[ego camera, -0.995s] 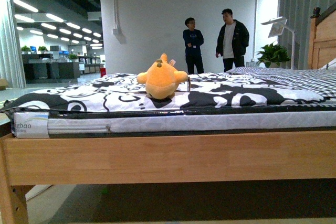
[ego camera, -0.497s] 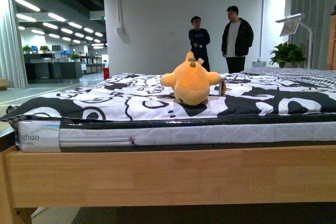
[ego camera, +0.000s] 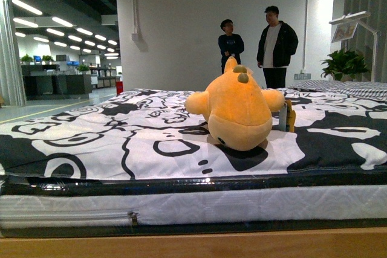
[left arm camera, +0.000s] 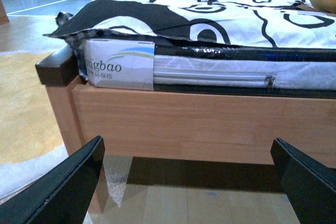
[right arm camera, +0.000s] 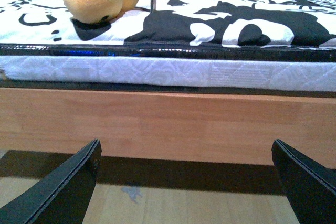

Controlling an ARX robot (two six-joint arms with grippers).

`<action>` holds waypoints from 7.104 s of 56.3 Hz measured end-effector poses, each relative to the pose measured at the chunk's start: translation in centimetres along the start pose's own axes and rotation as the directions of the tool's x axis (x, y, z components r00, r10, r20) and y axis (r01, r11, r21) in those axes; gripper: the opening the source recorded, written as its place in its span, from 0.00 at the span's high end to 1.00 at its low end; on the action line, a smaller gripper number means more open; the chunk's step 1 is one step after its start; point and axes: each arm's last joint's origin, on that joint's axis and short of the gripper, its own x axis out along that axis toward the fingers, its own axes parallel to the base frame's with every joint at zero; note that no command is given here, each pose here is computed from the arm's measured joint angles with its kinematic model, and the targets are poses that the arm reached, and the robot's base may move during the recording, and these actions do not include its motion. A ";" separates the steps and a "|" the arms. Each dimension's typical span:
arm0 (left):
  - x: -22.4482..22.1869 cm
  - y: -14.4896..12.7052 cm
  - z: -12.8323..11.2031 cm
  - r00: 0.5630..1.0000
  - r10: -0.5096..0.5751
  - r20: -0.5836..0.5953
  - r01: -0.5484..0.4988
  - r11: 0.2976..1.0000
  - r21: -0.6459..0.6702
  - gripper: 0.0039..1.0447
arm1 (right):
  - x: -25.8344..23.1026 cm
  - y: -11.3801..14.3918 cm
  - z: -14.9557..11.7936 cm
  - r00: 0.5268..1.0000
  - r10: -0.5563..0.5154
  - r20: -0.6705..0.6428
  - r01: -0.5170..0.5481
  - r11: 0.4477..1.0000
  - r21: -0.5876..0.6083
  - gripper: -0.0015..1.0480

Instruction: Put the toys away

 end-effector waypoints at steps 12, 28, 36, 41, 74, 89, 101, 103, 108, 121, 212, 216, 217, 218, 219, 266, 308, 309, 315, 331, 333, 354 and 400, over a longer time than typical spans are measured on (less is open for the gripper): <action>0.0 0.0 0.0 1.000 0.000 0.000 0.000 1.000 0.000 0.06 | 0.0 0.0 0.0 1.000 0.000 0.000 0.000 1.000 0.000 0.06; 0.0 0.0 0.0 1.000 0.000 0.000 0.000 1.000 0.000 0.06 | 0.0 0.0 0.0 1.000 0.023 -0.001 -0.023 0.999 0.023 0.06; 0.0 0.0 0.0 1.000 0.001 0.000 -0.001 1.000 0.000 0.06 | 1.5 -0.1 1.1 0.993 0.109 0.034 -0.112 0.983 0.144 0.06; 0.0 0.0 0.0 1.000 0.001 0.000 -0.001 1.000 0.000 0.06 | 2.8 0.0 2.5 0.992 0.107 0.072 -0.118 0.979 0.167 0.06; 0.0 0.0 0.0 1.000 0.000 0.000 0.000 1.000 0.000 0.06 | 15.2 5.5 13.0 0.959 0.241 0.151 -0.262 0.956 0.134 0.06; 0.0 0.0 0.0 1.000 0.000 0.000 0.000 1.000 0.000 0.06 | 18.7 8.6 15.4 0.956 0.258 0.142 -0.271 0.959 0.079 0.06; 0.0 0.0 0.0 1.000 0.000 0.000 0.000 1.000 0.000 0.06 | 21.1 11.9 16.4 0.954 0.276 0.116 -0.282 0.959 0.033 0.06; 0.0 0.0 0.0 1.000 0.000 0.000 0.000 1.000 0.000 0.06 | 21.5 12.4 16.4 0.956 0.273 0.111 -0.277 0.961 0.025 0.06; 0.0 0.0 0.0 1.000 0.000 0.000 0.000 1.000 0.000 0.06 | 22.2 13.4 16.4 0.958 0.267 0.105 -0.268 0.963 -0.003 0.06; 0.0 0.0 0.0 1.000 0.000 0.000 0.000 1.000 0.000 0.06 | 24.2 14.0 14.9 0.973 0.224 0.056 -0.221 0.974 -0.057 0.06; 0.0 0.0 0.0 1.000 0.000 0.000 0.000 1.000 0.000 0.06 | 19.0 6.5 13.7 0.987 0.150 0.051 -0.155 0.981 0.114 0.89; 0.0 0.0 0.0 1.000 0.000 0.000 0.000 1.000 0.000 0.06 | 17.3 5.0 14.6 0.985 0.156 0.079 -0.166 0.976 0.143 0.91; 0.0 0.0 0.0 1.000 0.001 0.000 -0.001 1.000 0.000 0.06 | 16.7 4.4 14.8 0.984 0.157 0.086 -0.168 0.974 0.150 0.92; 0.0 0.0 0.0 1.000 0.001 0.000 -0.001 1.000 0.000 0.06 | 16.4 4.2 14.9 0.983 0.156 0.091 -0.169 0.973 0.156 0.92; 0.0 0.0 0.0 1.000 0.000 0.000 0.000 1.000 0.000 0.06 | 15.8 3.7 15.1 0.983 0.156 0.100 -0.171 0.972 0.163 0.92; 0.0 0.0 0.0 1.000 0.000 0.000 0.000 1.000 0.000 0.06 | 0.3 0.6 6.8 0.964 0.163 0.209 -0.199 0.965 0.168 0.93; 0.0 0.0 0.0 1.000 0.001 0.000 -0.001 1.000 0.000 0.06 | 0.2 0.7 1.5 0.982 0.124 0.146 -0.151 0.969 0.196 0.93; 0.0 0.0 0.0 1.000 0.001 0.000 -0.001 1.000 0.000 0.06 | 0.2 0.7 1.5 0.981 0.125 0.146 -0.152 0.969 0.195 0.93; 0.0 0.0 0.0 1.000 0.006 0.000 -0.006 1.000 0.000 0.06 | 0.2 0.8 1.5 0.980 0.133 0.146 -0.160 0.968 0.195 0.93; 0.0 0.0 0.0 1.000 -0.002 -0.001 0.002 1.000 0.001 0.06 | 0.1 0.7 1.5 0.982 0.121 0.148 -0.149 0.969 0.197 0.93; 0.0 0.0 0.0 1.000 -0.001 -0.001 0.001 1.000 0.000 0.06 | 0.1 0.7 1.5 0.982 0.119 0.150 -0.147 0.969 0.197 0.93; 0.0 0.0 0.0 1.000 0.001 -0.001 -0.001 1.000 0.000 0.06 | 0.1 0.7 1.5 0.981 0.124 0.150 -0.153 0.968 0.200 0.93; 0.0 0.0 0.0 1.000 0.002 -0.001 -0.002 1.000 0.000 0.06 | 0.1 0.7 1.5 0.981 0.124 0.150 -0.153 0.967 0.203 0.93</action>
